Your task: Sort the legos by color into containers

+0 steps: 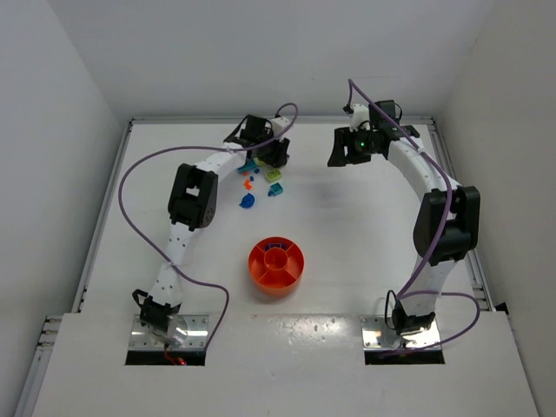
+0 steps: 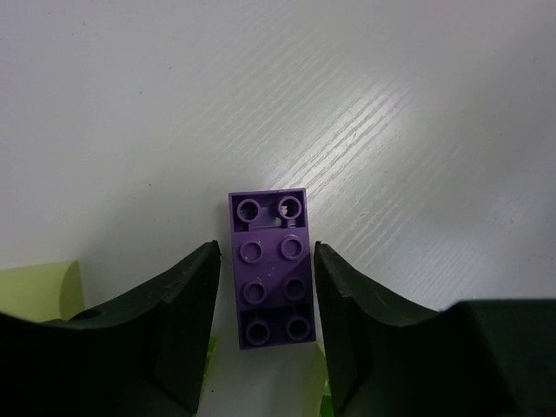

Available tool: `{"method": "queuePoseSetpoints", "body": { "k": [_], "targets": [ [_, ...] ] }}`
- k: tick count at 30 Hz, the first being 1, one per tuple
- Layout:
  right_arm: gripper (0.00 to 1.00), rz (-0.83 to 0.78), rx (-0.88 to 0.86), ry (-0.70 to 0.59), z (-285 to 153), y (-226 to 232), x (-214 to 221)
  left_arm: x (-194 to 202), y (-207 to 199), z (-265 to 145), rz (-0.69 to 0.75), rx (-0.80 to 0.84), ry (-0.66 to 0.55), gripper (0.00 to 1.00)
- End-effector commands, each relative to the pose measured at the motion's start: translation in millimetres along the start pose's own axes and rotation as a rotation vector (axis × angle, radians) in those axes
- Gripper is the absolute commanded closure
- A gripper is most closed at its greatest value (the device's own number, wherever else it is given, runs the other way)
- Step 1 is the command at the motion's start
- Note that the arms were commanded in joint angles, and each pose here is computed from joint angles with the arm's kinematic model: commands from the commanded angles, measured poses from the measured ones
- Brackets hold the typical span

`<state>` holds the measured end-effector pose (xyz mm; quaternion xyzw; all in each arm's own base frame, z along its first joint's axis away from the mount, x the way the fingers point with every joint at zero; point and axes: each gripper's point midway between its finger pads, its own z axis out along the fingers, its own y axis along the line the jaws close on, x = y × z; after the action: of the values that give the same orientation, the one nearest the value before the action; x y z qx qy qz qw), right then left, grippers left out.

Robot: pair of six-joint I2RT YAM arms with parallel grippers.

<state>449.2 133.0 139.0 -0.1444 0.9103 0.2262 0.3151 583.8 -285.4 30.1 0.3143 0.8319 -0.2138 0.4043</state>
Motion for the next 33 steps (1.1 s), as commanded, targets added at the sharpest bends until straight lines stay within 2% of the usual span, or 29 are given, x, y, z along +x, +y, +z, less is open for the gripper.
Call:
{"method": "queuePoseSetpoints", "body": {
  "k": [1, 7, 8, 9, 11, 12, 16, 17, 18, 19, 24, 28, 33],
  "targets": [
    [0.39, -0.002, -0.017, -0.029, 3, 1, -7, 5, -8, 3, 0.018, 0.0, 0.033, 0.47],
    [0.39, 0.038, -0.117, -0.028, 7, 18, -8, 17, -24, -12, 0.024, 0.052, 0.059, 0.55],
    [0.39, 0.054, -0.134, -0.035, 6, 21, -11, 32, -29, -15, 0.012, 0.069, 0.083, 0.55],
    [0.39, 0.067, -0.171, -0.035, 10, 26, -11, 18, -32, -23, 0.037, 0.075, 0.043, 0.57],
    [0.38, 0.11, -0.222, -0.033, 14, 34, -10, 28, -38, -30, 0.033, 0.085, 0.05, 0.62],
    [0.37, 0.122, -0.239, -0.039, 13, 37, -12, 24, -40, -33, 0.045, 0.096, 0.039, 0.67],
    [0.31, 0.209, -0.327, -0.031, 21, 48, -13, 16, -46, -47, 0.075, 0.106, 0.019, 0.77],
    [0.31, 0.235, -0.358, -0.022, 24, 52, -13, -1, -50, -59, 0.092, 0.111, -0.019, 0.77],
    [0.3, 0.268, -0.376, -0.035, 23, 56, -19, 10, -51, -65, 0.091, 0.119, -0.014, 0.78],
    [0.3, 0.286, -0.404, -0.026, 25, 58, -18, -6, -53, -72, 0.113, 0.117, -0.081, 0.78],
    [0.33, 0.286, -0.509, -0.033, 28, 69, -22, -34, -73, -119, 0.157, 0.152, -0.2, 0.78],
    [0.35, 0.31, -0.579, -0.009, 29, 81, -15, -49, -89, -146, 0.125, 0.175, -0.256, 0.78],
    [0.35, 0.352, -0.692, 0.012, 21, 95, -9, -61, -103, -159, 0.13, 0.208, -0.286, 0.78]
  ]
}}
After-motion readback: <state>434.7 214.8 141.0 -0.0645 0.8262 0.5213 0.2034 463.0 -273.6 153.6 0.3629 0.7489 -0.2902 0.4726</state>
